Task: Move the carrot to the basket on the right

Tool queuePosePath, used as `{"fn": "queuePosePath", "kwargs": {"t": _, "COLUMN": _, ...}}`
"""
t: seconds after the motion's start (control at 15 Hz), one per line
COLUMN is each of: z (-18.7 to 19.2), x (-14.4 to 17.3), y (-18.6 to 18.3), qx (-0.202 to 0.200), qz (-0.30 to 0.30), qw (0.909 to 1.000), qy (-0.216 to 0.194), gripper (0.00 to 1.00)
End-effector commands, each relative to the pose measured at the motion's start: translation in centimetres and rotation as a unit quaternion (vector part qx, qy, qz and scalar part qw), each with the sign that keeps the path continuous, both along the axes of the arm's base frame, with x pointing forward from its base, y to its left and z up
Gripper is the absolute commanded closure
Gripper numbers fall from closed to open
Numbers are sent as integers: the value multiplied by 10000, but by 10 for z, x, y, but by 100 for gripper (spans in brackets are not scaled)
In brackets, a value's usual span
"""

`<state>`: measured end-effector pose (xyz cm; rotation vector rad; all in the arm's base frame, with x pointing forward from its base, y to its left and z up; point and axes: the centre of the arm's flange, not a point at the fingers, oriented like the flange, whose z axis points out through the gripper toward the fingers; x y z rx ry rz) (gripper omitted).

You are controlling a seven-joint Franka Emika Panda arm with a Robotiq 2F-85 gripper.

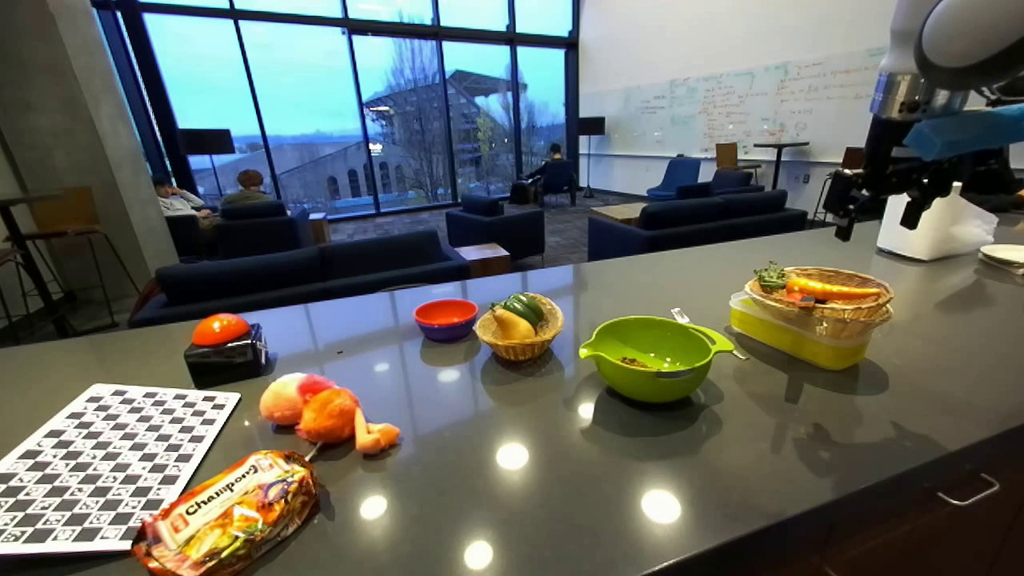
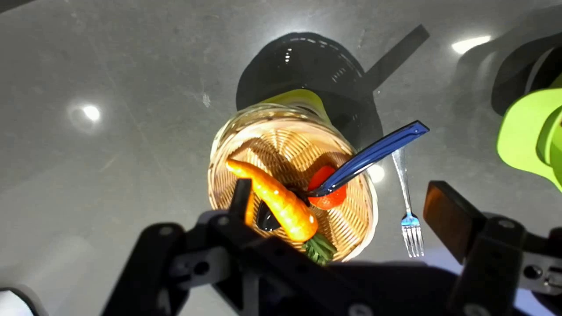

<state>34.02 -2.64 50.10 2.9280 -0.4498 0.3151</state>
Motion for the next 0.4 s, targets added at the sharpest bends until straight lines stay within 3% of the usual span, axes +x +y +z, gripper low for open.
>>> {"fn": "queuePosePath", "kwargs": {"t": 0.0, "z": 3, "x": -18, "y": 12, "qx": 60, "qz": -11, "qw": 10000, "qy": -62, "gripper": 0}}
{"fn": "queuePosePath", "kwargs": {"t": 0.27, "z": 4, "x": -22, "y": 17, "qx": 151, "qz": 39, "qw": 9998, "qy": -113, "gripper": 0}}
{"fn": "queuePosePath", "kwargs": {"t": 0.33, "z": 5, "x": -9, "y": 10, "qx": 95, "qz": 68, "qw": 9999, "qy": -53, "gripper": 0}}
